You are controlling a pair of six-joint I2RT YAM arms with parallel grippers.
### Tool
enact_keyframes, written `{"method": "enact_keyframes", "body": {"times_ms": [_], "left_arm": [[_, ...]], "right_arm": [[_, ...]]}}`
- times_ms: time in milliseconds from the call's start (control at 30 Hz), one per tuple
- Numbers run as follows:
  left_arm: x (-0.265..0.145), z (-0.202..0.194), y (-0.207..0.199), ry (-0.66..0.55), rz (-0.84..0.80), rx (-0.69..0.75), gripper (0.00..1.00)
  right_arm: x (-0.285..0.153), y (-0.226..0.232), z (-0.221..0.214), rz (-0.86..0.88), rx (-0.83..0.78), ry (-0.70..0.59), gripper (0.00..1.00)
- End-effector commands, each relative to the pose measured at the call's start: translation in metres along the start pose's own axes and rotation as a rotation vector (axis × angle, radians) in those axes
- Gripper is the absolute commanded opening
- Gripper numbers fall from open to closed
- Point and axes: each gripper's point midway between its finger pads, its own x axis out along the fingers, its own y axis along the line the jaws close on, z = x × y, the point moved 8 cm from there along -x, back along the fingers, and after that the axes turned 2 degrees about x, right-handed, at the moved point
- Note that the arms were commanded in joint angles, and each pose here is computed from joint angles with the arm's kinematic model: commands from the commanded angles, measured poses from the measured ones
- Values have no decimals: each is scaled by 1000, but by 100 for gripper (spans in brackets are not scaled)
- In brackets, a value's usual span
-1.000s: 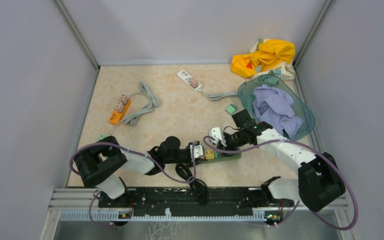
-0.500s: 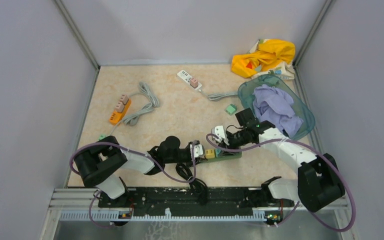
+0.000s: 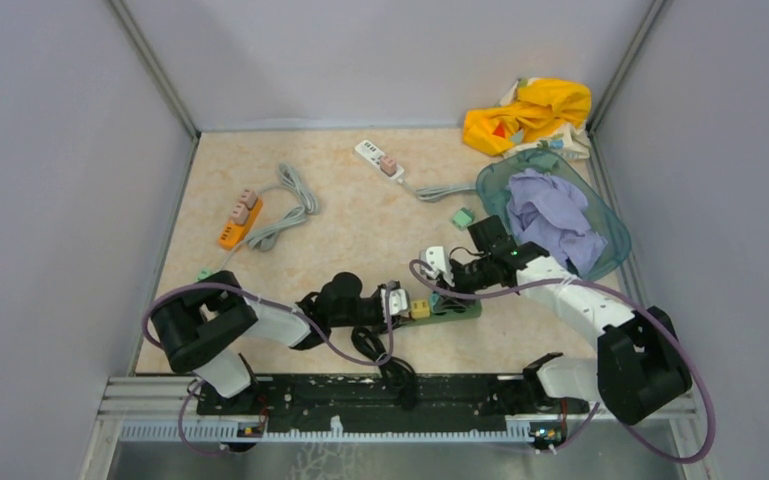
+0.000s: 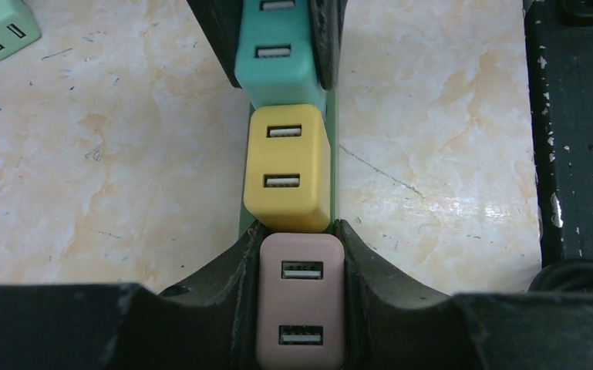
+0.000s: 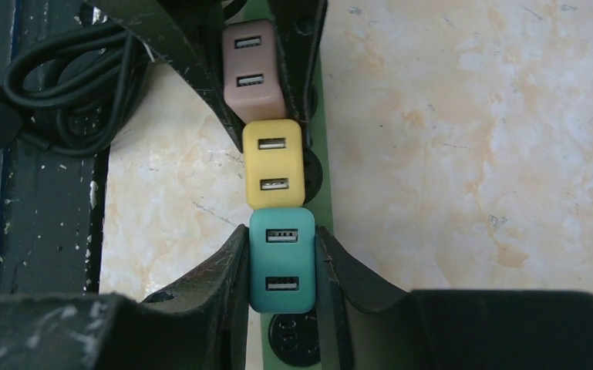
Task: Pull the plug off the socket
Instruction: Remove the plug from the socket.
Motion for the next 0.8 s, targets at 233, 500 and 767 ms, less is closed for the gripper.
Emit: {"method": "enact_keyframes", "body": {"times_ms": [233, 500, 767], "left_arm": [[-10, -39, -13, 178, -26, -92, 1], [-10, -36, -13, 166, -18, -108, 1], [-9, -35, -14, 167, -16, -136, 1]], "right_arm": [[-29, 1, 23, 42, -170, -171, 0], [-37, -8, 34, -32, -136, -194, 0], [-48, -24, 40, -143, -33, -201, 0]]}}
